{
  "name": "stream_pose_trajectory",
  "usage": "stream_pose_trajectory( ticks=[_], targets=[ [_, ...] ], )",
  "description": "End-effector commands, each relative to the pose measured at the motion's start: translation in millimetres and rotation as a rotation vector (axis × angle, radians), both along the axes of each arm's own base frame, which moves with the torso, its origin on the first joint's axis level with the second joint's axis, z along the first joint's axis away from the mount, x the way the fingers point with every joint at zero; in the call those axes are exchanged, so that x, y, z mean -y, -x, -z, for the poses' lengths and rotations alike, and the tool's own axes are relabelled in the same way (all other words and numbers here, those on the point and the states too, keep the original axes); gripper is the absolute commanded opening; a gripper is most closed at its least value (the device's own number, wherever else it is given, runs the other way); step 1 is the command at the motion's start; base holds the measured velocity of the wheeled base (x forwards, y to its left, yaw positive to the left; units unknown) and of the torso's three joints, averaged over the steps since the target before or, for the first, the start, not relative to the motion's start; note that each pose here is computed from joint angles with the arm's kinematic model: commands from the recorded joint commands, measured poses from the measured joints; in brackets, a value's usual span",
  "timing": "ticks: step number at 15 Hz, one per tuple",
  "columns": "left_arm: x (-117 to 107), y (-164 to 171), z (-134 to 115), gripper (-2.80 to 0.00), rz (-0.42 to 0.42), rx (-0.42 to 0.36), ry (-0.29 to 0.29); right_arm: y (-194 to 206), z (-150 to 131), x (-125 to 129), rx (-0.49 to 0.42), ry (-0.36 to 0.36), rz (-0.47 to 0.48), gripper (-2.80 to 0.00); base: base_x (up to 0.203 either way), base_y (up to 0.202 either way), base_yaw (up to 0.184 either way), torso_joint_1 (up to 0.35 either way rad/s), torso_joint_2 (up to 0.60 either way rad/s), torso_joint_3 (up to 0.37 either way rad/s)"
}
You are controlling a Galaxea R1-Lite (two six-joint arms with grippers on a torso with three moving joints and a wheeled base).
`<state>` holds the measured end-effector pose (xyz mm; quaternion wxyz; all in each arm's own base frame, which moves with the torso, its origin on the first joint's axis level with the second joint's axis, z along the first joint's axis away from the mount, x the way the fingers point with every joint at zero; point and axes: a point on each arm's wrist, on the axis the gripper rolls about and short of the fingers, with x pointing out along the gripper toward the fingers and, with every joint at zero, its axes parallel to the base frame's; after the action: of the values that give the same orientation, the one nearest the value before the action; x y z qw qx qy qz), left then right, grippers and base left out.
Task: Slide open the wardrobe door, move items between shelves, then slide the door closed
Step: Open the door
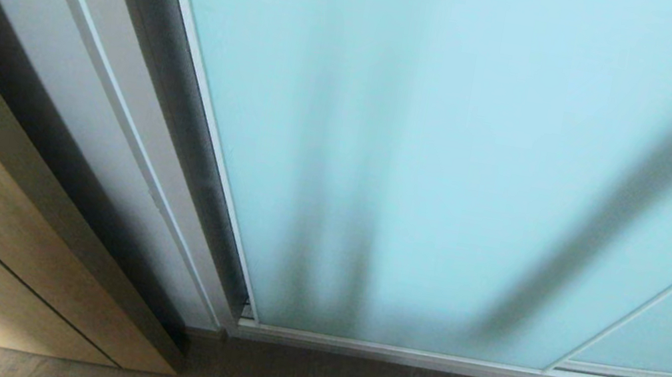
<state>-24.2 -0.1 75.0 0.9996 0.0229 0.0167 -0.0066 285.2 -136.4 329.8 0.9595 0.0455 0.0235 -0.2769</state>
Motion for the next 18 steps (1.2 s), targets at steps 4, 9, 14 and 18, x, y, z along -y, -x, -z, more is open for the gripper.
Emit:
stream_pose_trajectory(
  ticks=[4, 9, 14, 18],
  targets=[
    [0.0, 0.0, 0.0, -2.8, 0.0, 0.0, 0.0, 9.5, 0.7, 22.1, -0.002, -0.001, 0.072, -2.8, 0.0, 0.0, 0.0, 0.0, 0.0, 0.0],
    [0.0, 0.0, 0.0, -2.8, 0.0, 0.0, 0.0, 23.6, -2.8, 42.2, 0.008, 0.032, 0.147, -2.8, 0.0, 0.0, 0.0, 0.0, 0.0, 0.0],
    [0.0, 0.0, 0.0, -2.8, 0.0, 0.0, 0.0, 33.3, -6.6, 60.3, 0.035, 0.102, 0.219, -2.8, 0.0, 0.0, 0.0, 0.0, 0.0, 0.0],
    [0.0, -0.1, 0.0, -2.8, 0.0, -0.001, 0.0, 64.2, -27.1, 36.2, 0.091, 0.134, 0.204, -2.8, 0.0, 0.0, 0.0, 0.0, 0.0, 0.0]
  ],
)
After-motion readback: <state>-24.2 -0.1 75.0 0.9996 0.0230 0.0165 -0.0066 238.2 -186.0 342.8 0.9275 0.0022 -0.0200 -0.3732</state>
